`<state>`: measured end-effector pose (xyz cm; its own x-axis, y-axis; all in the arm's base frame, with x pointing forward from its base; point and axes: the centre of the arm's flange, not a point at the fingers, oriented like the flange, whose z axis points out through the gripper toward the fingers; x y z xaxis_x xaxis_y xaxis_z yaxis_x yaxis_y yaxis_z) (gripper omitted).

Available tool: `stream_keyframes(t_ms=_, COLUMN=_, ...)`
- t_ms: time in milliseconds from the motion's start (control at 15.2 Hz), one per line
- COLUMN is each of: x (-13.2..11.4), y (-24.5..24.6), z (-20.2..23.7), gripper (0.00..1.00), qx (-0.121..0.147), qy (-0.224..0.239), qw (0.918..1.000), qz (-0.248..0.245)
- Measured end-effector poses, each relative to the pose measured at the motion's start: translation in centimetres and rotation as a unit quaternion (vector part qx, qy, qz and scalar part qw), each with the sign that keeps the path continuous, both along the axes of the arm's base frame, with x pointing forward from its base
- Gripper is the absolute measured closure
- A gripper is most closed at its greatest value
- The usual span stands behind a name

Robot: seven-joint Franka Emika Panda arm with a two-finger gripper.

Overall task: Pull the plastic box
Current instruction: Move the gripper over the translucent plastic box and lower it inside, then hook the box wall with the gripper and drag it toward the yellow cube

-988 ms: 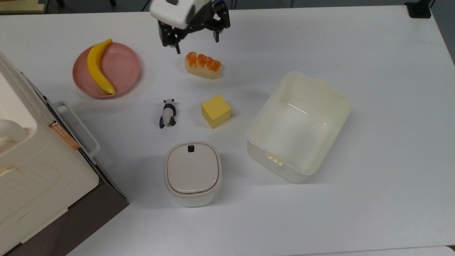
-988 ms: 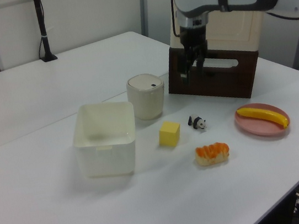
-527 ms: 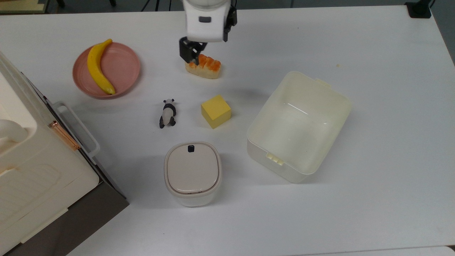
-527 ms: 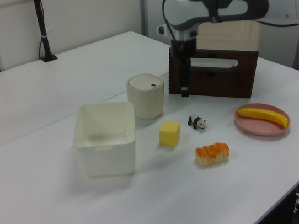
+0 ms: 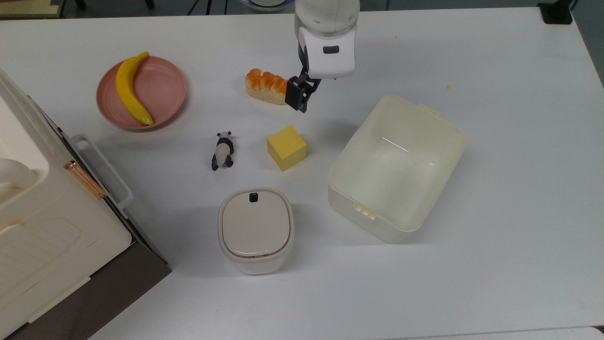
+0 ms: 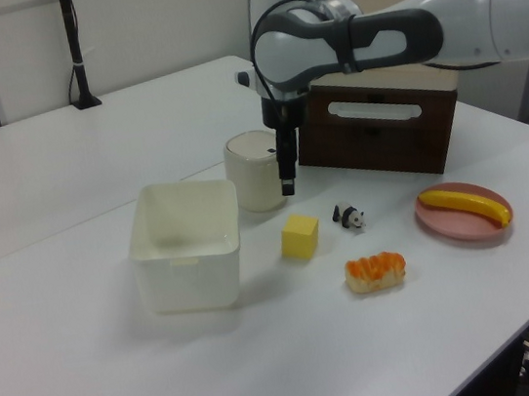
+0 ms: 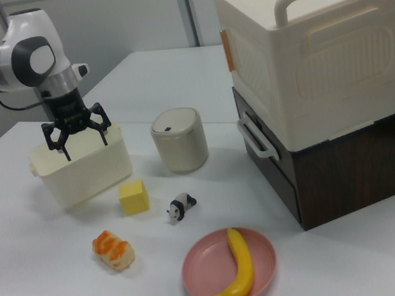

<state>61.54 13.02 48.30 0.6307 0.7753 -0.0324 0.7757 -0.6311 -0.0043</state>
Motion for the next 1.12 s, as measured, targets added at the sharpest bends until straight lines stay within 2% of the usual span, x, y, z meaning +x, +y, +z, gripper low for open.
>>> stream_keyframes(t_ms=395, x=1.4, y=4.1, z=-0.5, gripper=0.00, qx=0.010, qy=-0.070, qw=0.9967, qz=0.039)
stream_keyframes(t_ms=658, x=3.2, y=5.0, z=-1.8, gripper=0.00, qx=0.020, qy=-0.120, qw=0.9916, qz=0.044)
stream_keyframes(t_ms=856, x=4.1, y=6.6, z=-4.4, gripper=0.00, qx=0.022, qy=-0.130, qw=0.9897, qz=0.054)
stream_keyframes(t_ms=1119, x=3.7, y=10.0, z=-7.0, gripper=0.00, qx=0.020, qy=-0.115, qw=0.9900, qz=0.078)
